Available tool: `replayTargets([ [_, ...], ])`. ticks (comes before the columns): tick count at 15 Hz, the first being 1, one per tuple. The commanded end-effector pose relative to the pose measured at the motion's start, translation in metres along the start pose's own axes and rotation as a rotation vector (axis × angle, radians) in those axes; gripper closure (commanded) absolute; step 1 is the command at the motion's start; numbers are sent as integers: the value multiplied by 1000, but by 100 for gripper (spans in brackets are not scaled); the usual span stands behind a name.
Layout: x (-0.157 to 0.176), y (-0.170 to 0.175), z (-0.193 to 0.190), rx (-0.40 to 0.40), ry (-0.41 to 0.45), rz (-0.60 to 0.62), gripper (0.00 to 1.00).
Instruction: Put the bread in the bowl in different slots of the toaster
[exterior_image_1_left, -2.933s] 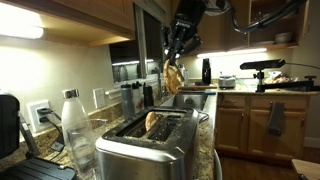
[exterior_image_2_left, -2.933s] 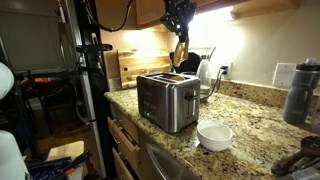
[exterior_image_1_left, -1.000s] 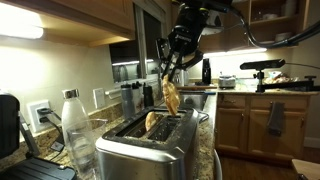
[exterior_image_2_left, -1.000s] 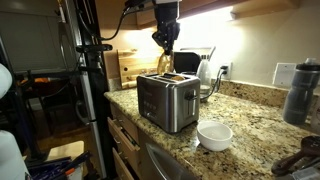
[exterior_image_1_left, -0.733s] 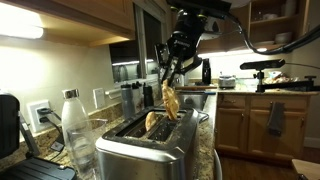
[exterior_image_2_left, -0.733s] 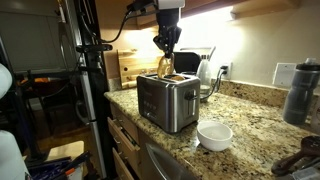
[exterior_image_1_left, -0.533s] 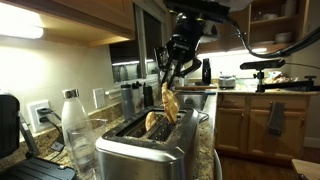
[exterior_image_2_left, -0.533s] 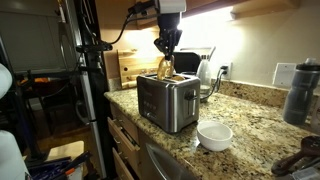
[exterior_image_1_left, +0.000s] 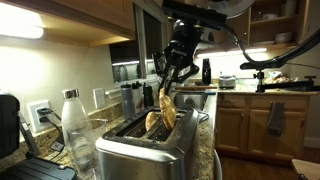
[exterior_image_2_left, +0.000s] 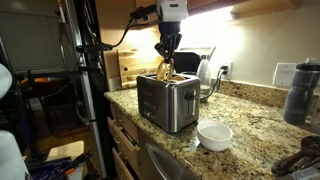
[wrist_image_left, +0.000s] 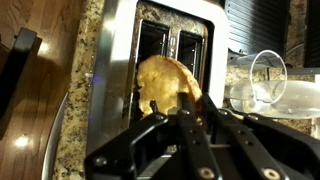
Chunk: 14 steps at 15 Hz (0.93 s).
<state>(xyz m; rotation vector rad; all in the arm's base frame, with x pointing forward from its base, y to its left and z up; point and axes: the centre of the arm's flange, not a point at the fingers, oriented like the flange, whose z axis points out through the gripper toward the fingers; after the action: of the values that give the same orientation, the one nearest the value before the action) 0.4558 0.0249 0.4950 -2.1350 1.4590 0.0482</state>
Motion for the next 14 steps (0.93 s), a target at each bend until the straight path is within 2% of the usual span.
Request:
replayTargets([
  [1,0,-2,4,14,-47,-13,91],
  [5,3,-5,12,16,-70,-11,91],
  [10,8,-4,17,22,-50,23,91],
  [11,9,-4,18,24,-46,33,85],
  [12,10,-3,17,26,-41,41,60],
  [13,10,-3,16,28,-35,45,60],
  [14,11,-3,15,32,-27,52,54],
])
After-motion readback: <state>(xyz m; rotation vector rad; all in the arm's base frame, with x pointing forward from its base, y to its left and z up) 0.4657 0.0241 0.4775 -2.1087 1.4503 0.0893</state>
